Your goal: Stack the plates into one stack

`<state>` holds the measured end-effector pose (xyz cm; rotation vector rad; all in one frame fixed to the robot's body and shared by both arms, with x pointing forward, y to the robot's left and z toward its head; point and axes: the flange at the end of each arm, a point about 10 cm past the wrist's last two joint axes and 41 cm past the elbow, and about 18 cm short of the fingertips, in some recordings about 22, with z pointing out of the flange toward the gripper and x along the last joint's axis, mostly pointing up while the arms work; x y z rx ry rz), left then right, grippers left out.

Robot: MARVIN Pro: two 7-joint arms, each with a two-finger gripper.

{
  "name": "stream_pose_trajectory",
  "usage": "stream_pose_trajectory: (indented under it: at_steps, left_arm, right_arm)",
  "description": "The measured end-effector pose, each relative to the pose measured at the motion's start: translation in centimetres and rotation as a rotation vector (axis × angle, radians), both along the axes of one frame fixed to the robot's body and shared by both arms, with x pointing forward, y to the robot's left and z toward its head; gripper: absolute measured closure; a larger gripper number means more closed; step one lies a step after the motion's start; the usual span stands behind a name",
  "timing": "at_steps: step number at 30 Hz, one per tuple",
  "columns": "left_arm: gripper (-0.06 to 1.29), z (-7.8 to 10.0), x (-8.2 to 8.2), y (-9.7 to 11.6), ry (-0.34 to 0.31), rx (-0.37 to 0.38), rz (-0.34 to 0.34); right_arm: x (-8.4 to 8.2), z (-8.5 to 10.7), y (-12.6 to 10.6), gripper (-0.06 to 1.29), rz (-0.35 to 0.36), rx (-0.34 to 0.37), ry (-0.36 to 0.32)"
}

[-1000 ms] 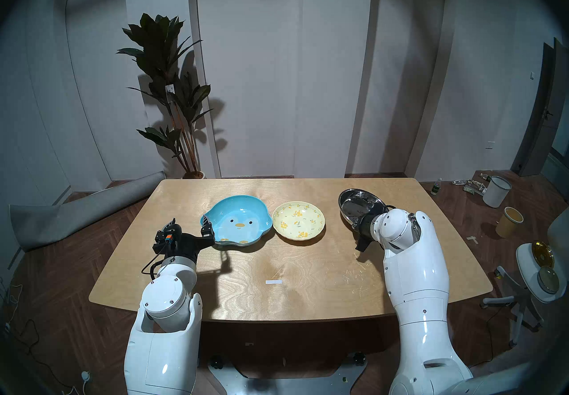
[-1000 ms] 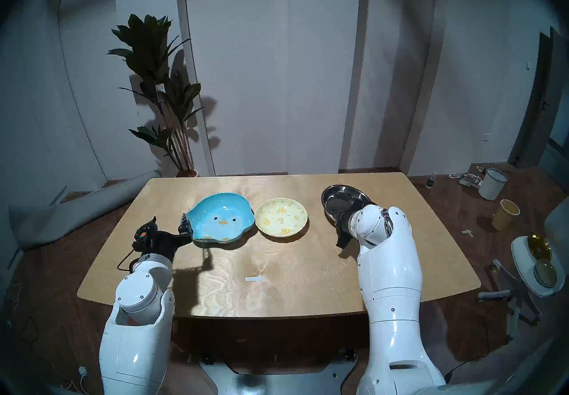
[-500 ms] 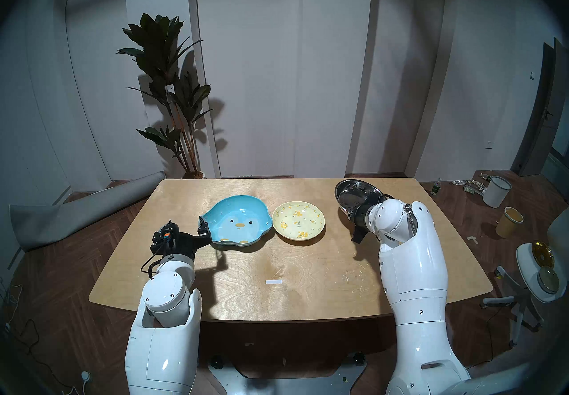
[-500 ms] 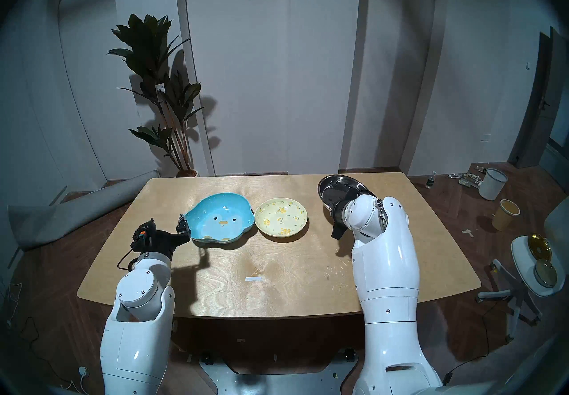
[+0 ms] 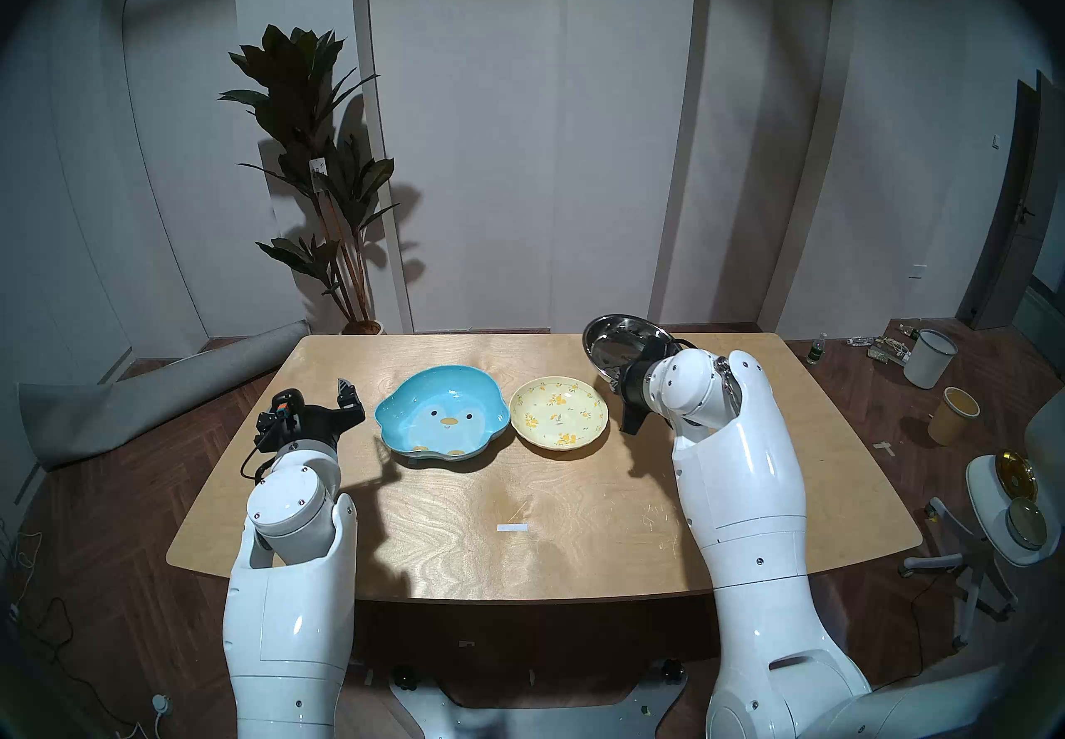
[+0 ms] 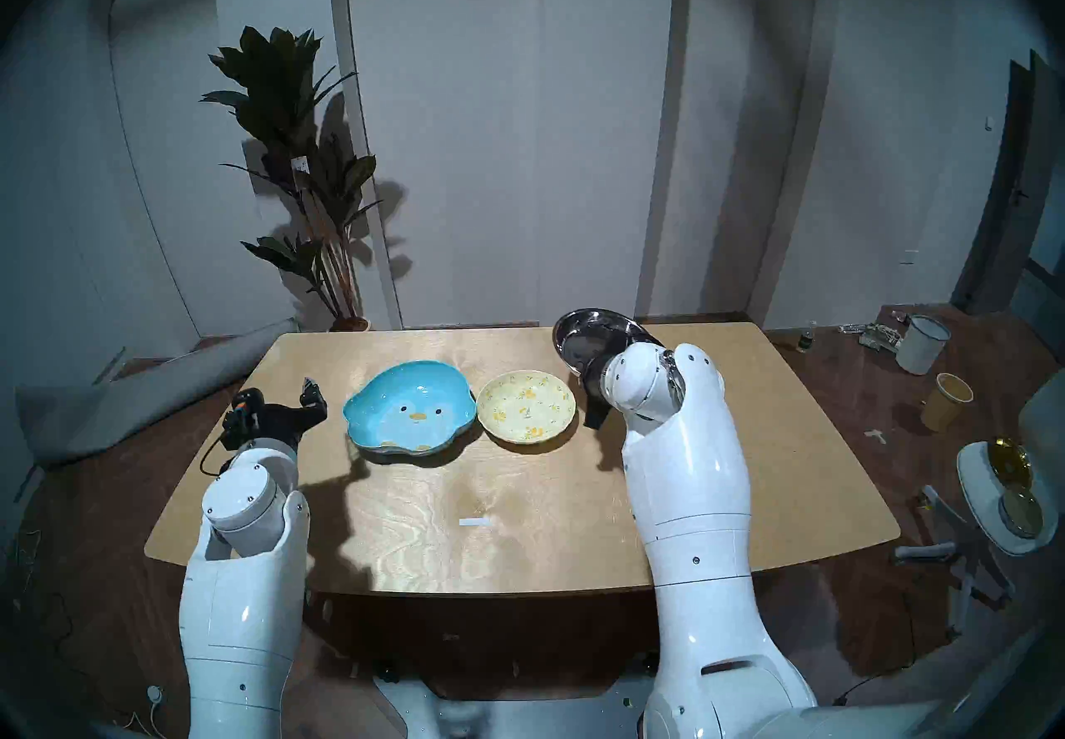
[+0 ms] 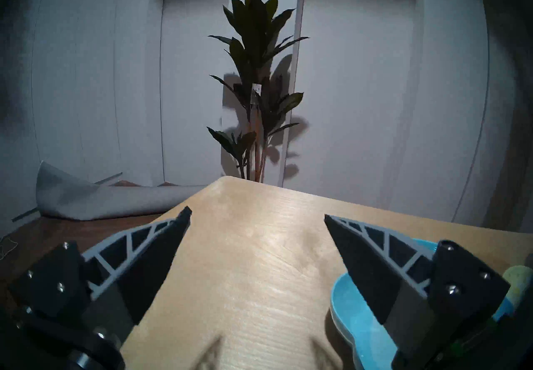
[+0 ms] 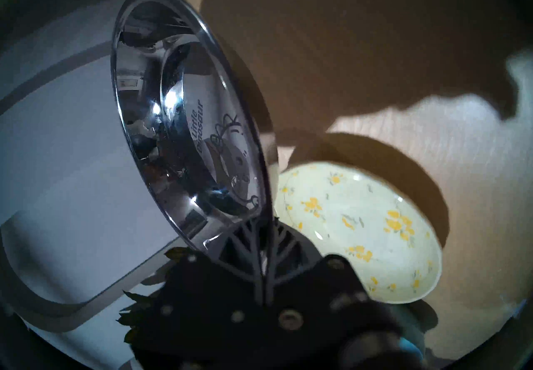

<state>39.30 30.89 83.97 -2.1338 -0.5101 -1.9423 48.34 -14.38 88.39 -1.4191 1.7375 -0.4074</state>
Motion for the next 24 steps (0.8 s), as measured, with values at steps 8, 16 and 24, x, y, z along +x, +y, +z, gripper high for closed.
stream_pose_trajectory:
  at_steps: [8,16,24]
  left_arm:
    - [0.00,0.3,1.5,1.8,-0.010,-0.005,0.037]
    - [0.00,0.8,2.2,3.1,-0.027,0.007,0.063]
    - [0.00,1.3,2.4,4.3,-0.053,0.030,0.089]
  right_arm:
    - [1.2,0.0,4.6,1.26,0.112,0.008,0.016]
    - [1.8,1.2,9.6,1.26,0.234,0.007,-0.001]
    - [1.4,2.2,13.4,1.26,0.323,0.006,-0.008]
